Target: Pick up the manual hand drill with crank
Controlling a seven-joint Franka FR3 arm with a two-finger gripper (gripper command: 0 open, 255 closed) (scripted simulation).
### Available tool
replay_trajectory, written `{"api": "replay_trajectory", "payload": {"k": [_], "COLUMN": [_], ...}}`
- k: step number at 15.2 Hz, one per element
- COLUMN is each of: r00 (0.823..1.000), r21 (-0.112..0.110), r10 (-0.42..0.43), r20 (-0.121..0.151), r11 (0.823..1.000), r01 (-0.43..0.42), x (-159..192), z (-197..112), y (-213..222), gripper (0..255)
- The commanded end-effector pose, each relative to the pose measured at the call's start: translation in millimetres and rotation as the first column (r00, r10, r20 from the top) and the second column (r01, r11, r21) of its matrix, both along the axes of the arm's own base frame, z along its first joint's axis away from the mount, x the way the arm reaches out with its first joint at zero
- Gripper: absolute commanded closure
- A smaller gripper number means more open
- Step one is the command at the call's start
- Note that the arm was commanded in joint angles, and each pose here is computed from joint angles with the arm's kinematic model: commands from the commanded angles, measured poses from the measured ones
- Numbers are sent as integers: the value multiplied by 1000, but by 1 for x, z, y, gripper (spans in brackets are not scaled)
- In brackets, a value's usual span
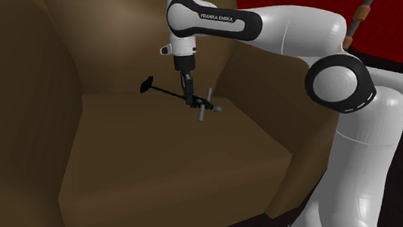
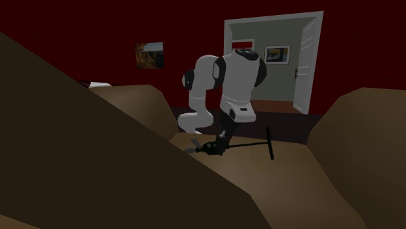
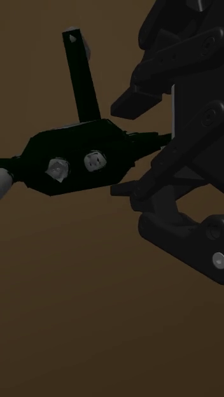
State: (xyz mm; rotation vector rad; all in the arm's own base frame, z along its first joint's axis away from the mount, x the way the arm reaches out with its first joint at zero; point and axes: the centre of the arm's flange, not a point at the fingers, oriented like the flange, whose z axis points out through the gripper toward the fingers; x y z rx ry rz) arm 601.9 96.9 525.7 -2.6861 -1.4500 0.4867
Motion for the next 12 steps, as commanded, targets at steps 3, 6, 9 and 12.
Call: {"api": "replay_trajectory", "payload": {"k": [3, 6, 9, 12], "r00": [1000, 1000, 1000, 1000], "r21": [0, 0, 0, 0], "r10": [0, 0, 0, 0], "r20": [0, 0, 0, 0], "r11": [1000, 1000, 1000, 1000], "r01": [0, 0, 0, 0], "x": [-1, -1, -1, -1], "z": [22, 37, 53, 59], "y": [0, 0, 0, 0], "gripper": [255, 255, 255, 255]}}
